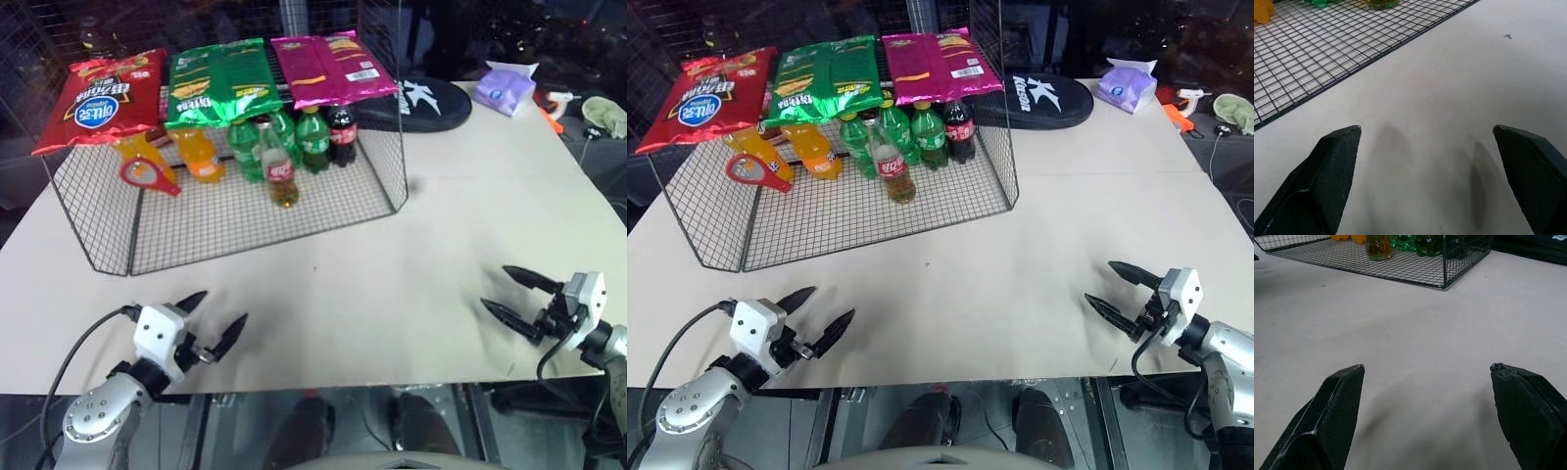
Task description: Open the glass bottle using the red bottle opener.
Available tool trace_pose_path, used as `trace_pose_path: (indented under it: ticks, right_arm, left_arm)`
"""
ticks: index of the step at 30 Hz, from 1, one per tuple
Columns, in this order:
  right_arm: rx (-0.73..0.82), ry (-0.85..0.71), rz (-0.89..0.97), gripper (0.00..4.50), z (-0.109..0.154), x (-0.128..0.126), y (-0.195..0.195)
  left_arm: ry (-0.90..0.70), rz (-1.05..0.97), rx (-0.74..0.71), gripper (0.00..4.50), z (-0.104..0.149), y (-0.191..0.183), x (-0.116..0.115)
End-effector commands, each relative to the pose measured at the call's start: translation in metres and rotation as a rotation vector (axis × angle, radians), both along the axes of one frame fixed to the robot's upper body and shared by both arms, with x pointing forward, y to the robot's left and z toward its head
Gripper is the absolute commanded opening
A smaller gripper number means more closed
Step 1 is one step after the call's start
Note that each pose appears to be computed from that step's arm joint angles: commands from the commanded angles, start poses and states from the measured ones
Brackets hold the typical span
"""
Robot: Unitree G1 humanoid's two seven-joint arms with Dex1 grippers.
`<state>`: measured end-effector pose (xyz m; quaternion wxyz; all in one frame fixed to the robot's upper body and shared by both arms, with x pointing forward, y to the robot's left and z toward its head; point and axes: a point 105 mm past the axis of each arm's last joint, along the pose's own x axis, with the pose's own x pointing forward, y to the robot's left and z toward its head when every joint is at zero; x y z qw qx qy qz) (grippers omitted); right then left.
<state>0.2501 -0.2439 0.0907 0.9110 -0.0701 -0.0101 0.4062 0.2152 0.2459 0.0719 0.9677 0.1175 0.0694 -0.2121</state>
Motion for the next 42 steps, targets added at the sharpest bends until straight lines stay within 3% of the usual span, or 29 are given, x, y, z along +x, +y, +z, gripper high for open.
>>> trace_pose_path:
  ticks: [1, 22, 27, 31, 39, 42]
  right_arm:
    - [-0.007, -0.036, -0.004, 4.14, 0.006, -0.001, -0.001]
    - [-0.005, -0.05, 0.005, 4.14, 0.008, 0.006, 0.001]
    - [0.015, -0.075, 0.081, 4.14, 0.014, 0.003, 0.017]
    - [0.105, -0.158, 0.302, 4.14, 0.044, -0.013, 0.06]
    - [0.342, -0.202, 0.506, 4.14, 0.101, -0.026, 0.114]
    - [0.363, -0.23, 0.545, 4.14, 0.109, -0.03, 0.123]
  left_arm:
    - [-0.047, -0.014, 0.019, 4.5, 0.011, -0.002, 0.001]
    - [-0.081, 0.009, 0.007, 4.5, 0.016, -0.002, 0.007]
    - [-0.129, 0.07, -0.012, 4.5, 0.025, 0.006, 0.015]
    - [-0.228, 0.184, -0.035, 4.5, 0.05, 0.021, 0.033]
    - [-0.36, 0.339, -0.117, 4.5, 0.092, 0.043, 0.061]
    - [-0.392, 0.377, -0.136, 4.5, 0.102, 0.049, 0.068]
